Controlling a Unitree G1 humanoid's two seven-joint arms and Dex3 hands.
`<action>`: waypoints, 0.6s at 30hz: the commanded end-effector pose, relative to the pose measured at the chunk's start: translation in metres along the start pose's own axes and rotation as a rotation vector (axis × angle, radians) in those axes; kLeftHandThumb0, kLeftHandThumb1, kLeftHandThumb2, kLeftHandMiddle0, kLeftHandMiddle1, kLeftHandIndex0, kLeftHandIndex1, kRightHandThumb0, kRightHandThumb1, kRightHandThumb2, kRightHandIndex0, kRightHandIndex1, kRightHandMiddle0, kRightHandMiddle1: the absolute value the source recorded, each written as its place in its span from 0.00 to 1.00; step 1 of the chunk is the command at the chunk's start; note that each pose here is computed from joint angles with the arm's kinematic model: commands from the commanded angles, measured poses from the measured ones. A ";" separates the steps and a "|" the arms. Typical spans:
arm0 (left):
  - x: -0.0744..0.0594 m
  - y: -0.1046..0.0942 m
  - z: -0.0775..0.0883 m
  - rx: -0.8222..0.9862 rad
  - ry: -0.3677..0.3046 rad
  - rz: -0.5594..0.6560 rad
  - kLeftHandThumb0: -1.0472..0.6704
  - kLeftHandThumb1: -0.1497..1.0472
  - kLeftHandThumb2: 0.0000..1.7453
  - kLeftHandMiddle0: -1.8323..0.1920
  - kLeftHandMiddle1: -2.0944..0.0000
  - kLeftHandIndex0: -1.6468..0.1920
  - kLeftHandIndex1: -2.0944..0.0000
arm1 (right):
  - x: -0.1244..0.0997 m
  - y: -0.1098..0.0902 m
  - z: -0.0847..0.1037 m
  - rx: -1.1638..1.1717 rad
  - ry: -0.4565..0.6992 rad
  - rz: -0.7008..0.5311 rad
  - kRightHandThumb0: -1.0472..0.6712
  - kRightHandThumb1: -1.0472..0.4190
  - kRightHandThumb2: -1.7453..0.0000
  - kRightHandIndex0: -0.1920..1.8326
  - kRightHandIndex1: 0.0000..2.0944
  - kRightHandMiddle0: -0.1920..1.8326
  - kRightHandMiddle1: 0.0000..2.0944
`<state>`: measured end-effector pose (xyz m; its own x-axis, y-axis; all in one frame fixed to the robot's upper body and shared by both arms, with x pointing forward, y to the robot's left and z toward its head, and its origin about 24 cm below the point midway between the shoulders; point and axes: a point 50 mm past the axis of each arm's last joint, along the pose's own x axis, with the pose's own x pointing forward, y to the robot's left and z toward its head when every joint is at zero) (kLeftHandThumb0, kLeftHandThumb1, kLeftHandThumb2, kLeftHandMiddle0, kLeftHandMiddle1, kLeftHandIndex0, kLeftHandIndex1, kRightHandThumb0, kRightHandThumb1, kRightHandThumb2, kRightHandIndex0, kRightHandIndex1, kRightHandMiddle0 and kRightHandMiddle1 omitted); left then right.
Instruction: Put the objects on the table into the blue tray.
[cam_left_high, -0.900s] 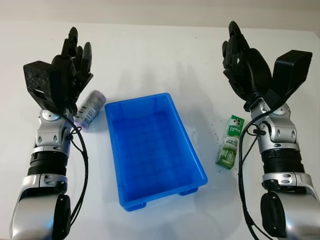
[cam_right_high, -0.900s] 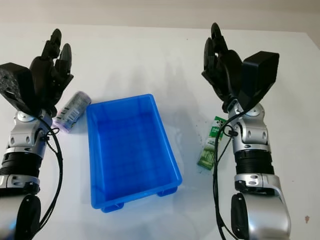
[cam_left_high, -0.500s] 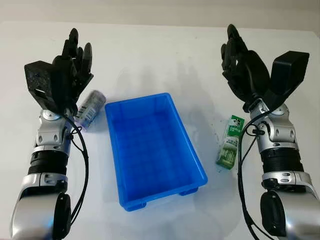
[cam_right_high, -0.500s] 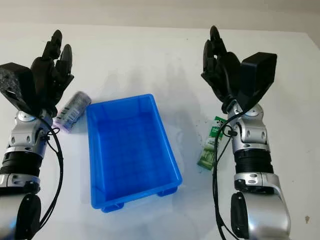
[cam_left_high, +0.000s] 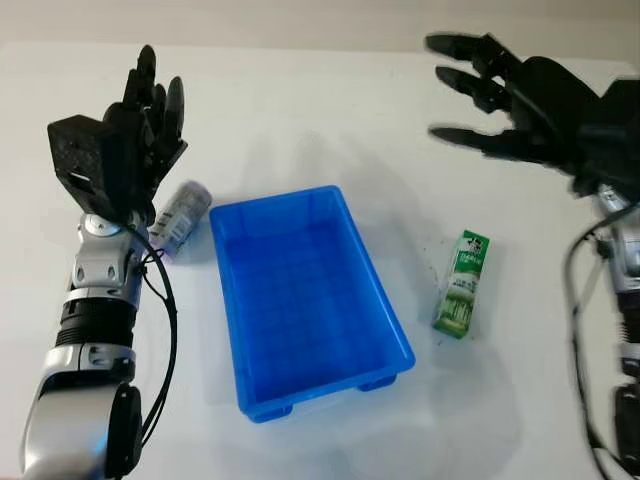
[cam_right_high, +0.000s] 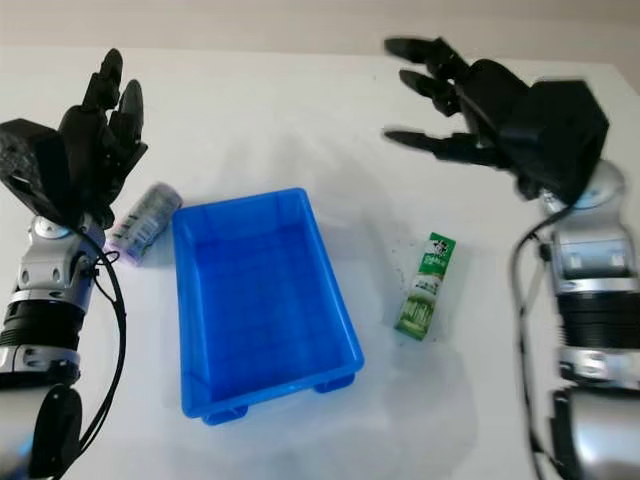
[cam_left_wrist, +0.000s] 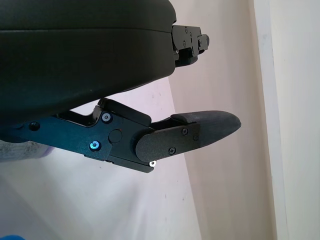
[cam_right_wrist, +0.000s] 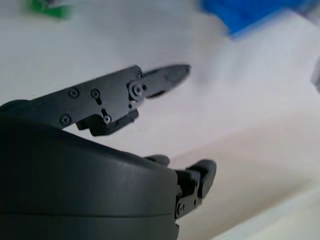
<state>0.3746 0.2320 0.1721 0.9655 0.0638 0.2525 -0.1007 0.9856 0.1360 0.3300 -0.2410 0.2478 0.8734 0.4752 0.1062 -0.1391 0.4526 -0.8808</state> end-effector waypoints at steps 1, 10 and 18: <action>0.000 0.004 0.000 -0.002 -0.004 0.008 0.23 1.00 0.34 0.94 0.97 0.93 0.97 | -0.008 0.000 0.008 -0.181 -0.024 0.086 0.44 0.20 0.97 0.31 0.08 0.31 0.08; 0.001 0.001 0.000 0.003 -0.005 -0.007 0.22 1.00 0.33 0.94 0.97 0.94 0.97 | -0.033 0.016 0.008 -0.536 -0.022 0.304 0.53 0.19 0.97 0.31 0.05 0.33 0.03; 0.000 0.004 -0.001 0.004 -0.005 -0.010 0.24 1.00 0.34 0.94 0.98 0.94 0.98 | -0.046 0.035 0.005 -0.603 -0.057 0.366 0.57 0.09 0.95 0.31 0.04 0.33 0.02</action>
<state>0.3753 0.2331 0.1671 0.9697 0.0525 0.2385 -0.0866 0.9871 0.1349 0.2864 -0.2411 0.2120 0.7894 0.5690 -0.2305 -0.1342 -0.2064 -0.9692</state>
